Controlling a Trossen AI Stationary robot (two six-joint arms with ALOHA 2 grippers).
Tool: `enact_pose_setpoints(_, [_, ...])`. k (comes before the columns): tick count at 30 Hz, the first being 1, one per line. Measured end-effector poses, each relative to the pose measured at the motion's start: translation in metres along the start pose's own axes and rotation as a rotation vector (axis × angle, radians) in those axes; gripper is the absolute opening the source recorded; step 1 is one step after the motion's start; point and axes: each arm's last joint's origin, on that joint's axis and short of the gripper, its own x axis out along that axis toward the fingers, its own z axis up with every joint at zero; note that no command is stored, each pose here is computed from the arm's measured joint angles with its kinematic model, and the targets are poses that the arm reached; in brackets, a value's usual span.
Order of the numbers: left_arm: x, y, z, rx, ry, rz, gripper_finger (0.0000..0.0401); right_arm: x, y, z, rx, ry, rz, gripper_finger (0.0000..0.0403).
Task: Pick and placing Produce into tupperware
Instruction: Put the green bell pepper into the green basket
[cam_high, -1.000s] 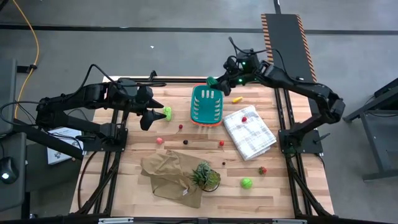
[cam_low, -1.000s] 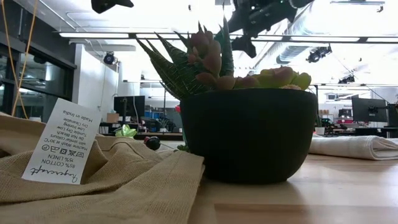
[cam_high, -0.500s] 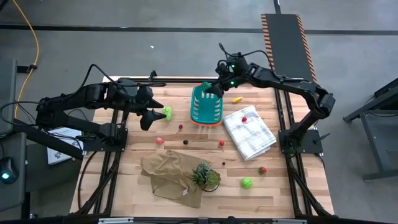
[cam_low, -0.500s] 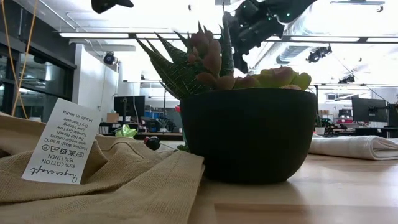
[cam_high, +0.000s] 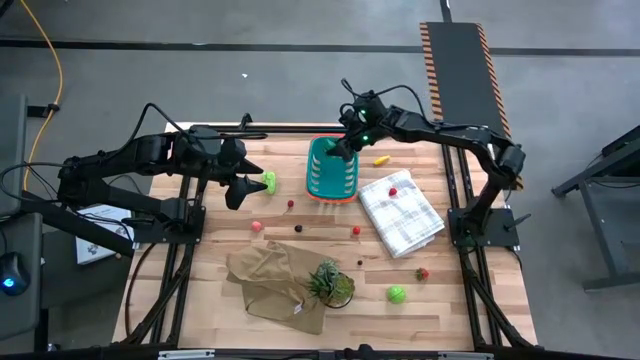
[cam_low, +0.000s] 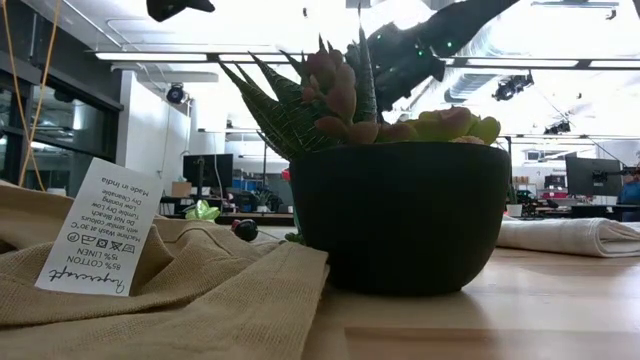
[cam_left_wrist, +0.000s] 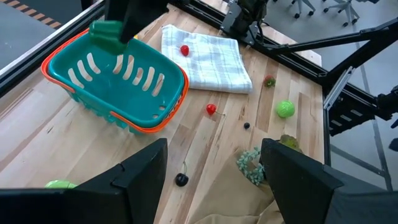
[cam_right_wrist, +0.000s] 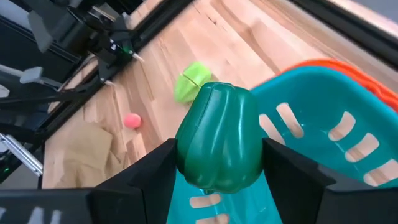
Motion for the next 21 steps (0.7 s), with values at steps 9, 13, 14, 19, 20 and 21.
enact_pose_setpoints(9, [0.000,0.000,0.000,0.000,0.001,0.001,0.0248,0.016,-0.012,-0.008,0.036,0.062,-0.029,0.0210])
enact_pose_setpoints(13, [0.000,0.000,0.000,0.001,0.002,0.001,0.0248,0.018,-0.013,-0.012,0.011,0.086,-0.073,0.0210])
enact_pose_setpoints(14, [0.000,0.000,0.000,0.002,0.002,0.001,0.0248,0.018,-0.012,-0.013,-0.008,0.089,-0.096,0.0210])
enact_pose_setpoints(19, [0.000,0.000,0.000,0.004,0.002,0.001,0.0248,0.021,-0.007,-0.018,-0.087,0.121,-0.117,0.0210])
enact_pose_setpoints(20, [0.000,0.000,0.000,0.004,0.002,0.001,0.0248,0.022,-0.006,-0.019,-0.107,0.128,-0.129,0.0210])
enact_pose_setpoints(21, [0.000,0.000,0.000,0.004,0.002,0.001,0.0248,0.023,-0.004,-0.020,-0.127,0.133,-0.141,0.0210])
